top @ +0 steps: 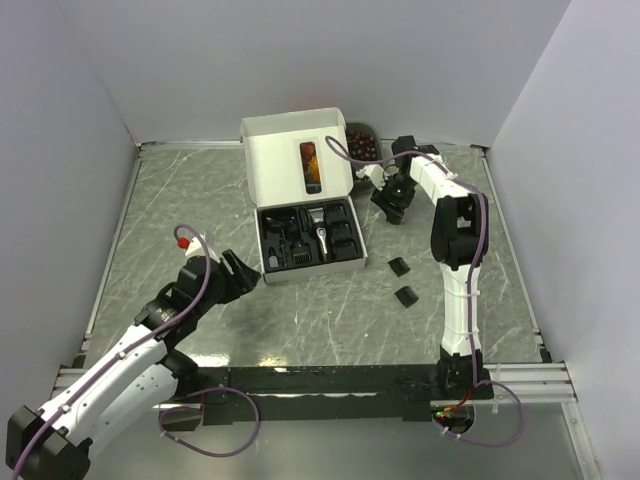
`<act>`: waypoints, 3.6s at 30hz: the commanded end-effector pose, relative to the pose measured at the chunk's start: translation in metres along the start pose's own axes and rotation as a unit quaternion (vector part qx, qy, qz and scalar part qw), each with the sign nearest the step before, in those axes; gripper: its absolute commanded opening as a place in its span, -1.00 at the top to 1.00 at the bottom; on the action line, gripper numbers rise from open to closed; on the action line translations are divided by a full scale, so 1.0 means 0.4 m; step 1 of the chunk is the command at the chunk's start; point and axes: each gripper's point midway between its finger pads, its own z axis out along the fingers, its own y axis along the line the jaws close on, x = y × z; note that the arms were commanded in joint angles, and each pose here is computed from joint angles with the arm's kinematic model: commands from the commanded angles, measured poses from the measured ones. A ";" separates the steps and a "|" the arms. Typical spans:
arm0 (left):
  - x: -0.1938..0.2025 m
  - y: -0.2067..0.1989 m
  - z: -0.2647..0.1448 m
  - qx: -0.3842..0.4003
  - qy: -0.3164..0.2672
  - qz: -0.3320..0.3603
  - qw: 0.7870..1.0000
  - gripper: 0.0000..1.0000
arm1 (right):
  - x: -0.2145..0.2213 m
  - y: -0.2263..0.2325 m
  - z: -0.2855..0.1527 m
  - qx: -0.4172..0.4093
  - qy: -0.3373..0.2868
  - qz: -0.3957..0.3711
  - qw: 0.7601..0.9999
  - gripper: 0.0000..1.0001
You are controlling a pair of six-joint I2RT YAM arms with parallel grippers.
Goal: Sort the hair-cutting tools
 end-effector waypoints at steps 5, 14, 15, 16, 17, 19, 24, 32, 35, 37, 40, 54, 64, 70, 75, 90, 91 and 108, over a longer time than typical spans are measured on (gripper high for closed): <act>-0.010 -0.053 0.018 0.017 0.012 0.000 1.000 -0.32 | -0.145 -0.026 -0.237 0.118 -0.109 0.040 0.986 0.17; -0.011 -0.058 0.098 -0.009 0.005 -0.009 1.000 -0.33 | -0.236 0.072 -0.299 0.138 -0.159 0.071 0.975 0.18; -0.015 -0.049 0.109 -0.022 0.000 -0.008 1.000 -0.33 | -0.249 0.083 -0.306 0.149 -0.159 0.069 0.974 0.18; -0.018 -0.045 0.115 -0.029 -0.004 -0.008 1.000 -0.33 | -0.256 0.092 -0.308 0.153 -0.159 0.070 0.973 0.18; -0.028 -0.047 0.119 -0.034 -0.011 -0.009 0.999 -0.33 | -0.262 0.099 -0.306 0.154 -0.162 0.079 0.971 0.19; -0.037 -0.035 0.133 -0.052 -0.019 -0.006 0.998 -0.34 | -0.279 0.116 -0.325 0.166 -0.172 0.082 0.968 0.19; -0.066 -0.037 0.160 -0.077 -0.037 -0.006 0.996 -0.34 | -0.294 0.156 -0.332 0.169 -0.188 0.077 0.964 0.18; -0.078 -0.018 0.195 -0.119 -0.043 -0.001 0.992 -0.20 | -0.277 0.162 -0.346 0.188 -0.190 0.073 0.961 0.18; -0.080 -0.010 0.201 -0.128 -0.047 0.000 0.991 -0.10 | -0.280 0.165 -0.356 0.190 -0.196 0.074 0.959 0.18; -0.076 0.002 0.205 -0.138 -0.047 0.002 0.989 -0.03 | -0.283 0.165 -0.356 0.189 -0.199 0.072 0.959 0.18; -0.071 0.011 0.211 -0.144 -0.047 0.002 0.989 0.04 | -0.282 0.167 -0.351 0.186 -0.195 0.074 0.960 0.18; -0.020 0.045 0.254 -0.151 -0.022 0.017 0.988 0.22 | -0.273 0.175 -0.332 0.176 -0.188 0.076 0.963 0.18; -0.010 0.082 0.231 -0.176 -0.015 0.032 0.984 0.98 | -0.284 0.187 -0.323 0.170 -0.186 0.077 0.965 0.17; -0.004 0.070 0.218 -0.167 0.010 0.064 0.984 0.99 | -0.289 0.205 -0.320 0.164 -0.186 0.075 0.966 0.17; -0.014 0.082 0.196 -0.161 0.001 0.095 0.982 0.99 | -0.294 0.226 -0.325 0.162 -0.188 0.072 0.966 0.17; 0.056 0.003 0.202 -0.036 0.047 0.215 0.975 0.89 | -0.289 0.309 -0.377 0.150 -0.208 0.067 0.964 0.17; 0.077 -0.005 0.203 -0.023 0.065 0.228 0.971 0.91 | -0.282 0.316 -0.379 0.149 -0.207 0.068 0.964 0.17; 0.136 0.000 0.199 -0.052 0.087 0.251 0.963 0.87 | -0.196 0.430 -0.369 0.130 -0.157 -0.037 0.978 0.16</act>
